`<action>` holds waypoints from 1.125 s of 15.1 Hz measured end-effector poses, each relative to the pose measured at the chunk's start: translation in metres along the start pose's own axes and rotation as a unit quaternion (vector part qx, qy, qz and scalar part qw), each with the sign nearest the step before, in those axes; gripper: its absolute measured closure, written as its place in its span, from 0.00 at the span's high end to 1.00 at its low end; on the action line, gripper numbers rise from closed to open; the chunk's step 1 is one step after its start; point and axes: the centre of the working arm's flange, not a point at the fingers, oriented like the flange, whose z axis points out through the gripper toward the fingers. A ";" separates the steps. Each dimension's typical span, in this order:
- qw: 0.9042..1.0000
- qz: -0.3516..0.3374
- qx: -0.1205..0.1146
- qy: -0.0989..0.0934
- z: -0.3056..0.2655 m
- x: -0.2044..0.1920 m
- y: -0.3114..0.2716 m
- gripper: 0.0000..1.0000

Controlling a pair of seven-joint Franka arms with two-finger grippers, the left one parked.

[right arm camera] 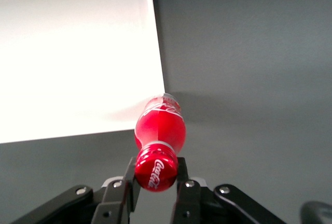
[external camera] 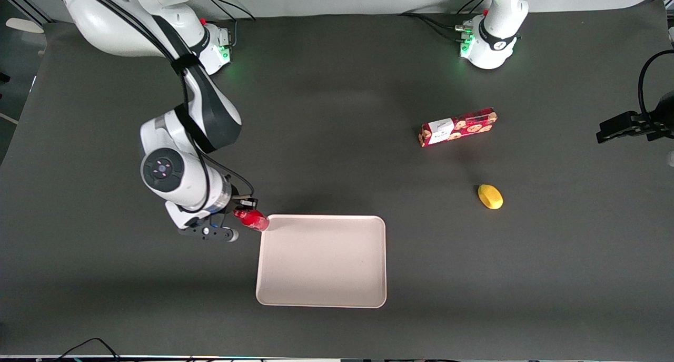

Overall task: Place coke bottle on tray
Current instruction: 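Lower the bottle onto the tray corner and open the right gripper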

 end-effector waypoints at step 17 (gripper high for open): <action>1.000 0.018 0.004 0.008 0.027 0.003 -0.044 0.30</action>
